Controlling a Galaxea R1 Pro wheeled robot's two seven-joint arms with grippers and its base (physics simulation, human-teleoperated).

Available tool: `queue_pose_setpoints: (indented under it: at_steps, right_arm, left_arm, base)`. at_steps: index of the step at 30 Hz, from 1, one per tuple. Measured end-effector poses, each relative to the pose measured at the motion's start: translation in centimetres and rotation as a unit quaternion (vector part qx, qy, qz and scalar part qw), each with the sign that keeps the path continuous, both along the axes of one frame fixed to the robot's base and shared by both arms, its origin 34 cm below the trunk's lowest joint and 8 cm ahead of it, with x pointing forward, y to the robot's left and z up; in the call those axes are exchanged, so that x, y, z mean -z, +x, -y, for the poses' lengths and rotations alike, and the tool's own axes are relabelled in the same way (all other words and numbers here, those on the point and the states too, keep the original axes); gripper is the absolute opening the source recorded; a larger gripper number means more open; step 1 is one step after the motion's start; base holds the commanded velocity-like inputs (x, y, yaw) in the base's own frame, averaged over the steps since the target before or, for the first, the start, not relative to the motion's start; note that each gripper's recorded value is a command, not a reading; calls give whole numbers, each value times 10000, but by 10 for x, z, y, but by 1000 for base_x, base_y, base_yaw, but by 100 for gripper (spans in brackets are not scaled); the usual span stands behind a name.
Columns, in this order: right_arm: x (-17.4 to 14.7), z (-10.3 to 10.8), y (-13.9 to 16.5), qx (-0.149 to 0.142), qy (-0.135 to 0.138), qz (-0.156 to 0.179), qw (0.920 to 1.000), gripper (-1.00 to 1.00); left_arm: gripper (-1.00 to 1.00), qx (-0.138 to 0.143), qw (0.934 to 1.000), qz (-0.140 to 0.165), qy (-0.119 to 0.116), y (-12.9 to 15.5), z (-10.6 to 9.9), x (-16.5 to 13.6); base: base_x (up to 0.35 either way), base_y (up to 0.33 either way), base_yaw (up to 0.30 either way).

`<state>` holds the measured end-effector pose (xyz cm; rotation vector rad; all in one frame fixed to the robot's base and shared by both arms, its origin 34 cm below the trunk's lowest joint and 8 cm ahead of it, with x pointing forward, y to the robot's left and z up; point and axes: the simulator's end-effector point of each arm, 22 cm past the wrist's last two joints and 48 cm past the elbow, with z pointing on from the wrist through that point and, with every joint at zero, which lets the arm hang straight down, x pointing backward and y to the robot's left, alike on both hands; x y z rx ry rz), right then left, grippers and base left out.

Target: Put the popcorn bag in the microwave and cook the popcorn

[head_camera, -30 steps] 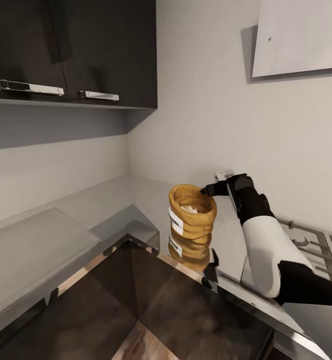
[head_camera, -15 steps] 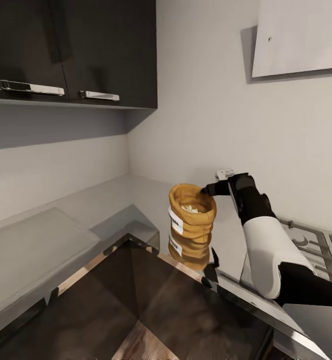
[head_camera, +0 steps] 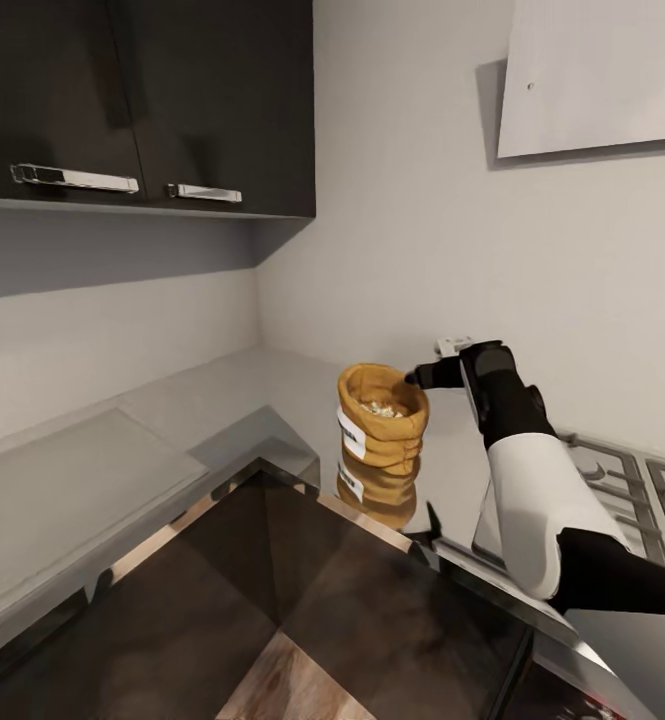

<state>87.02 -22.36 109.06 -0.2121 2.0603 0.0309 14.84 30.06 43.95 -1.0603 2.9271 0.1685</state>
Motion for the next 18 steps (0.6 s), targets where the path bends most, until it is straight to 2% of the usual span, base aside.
queue_pose_setpoints:
  at_steps: [9,18]
  right_arm:
    - [7,-6,-4,-8,82,-182,9998,100]
    - [50,-5,-17,53,127,-684,9976,100]
  left_arm:
    - [100,0,10000,0,-1,0,0,0]
    - [100,2,10000,24,-26,1,1,0]
  base:
    - [0,0,0]
    - [0,0,0]
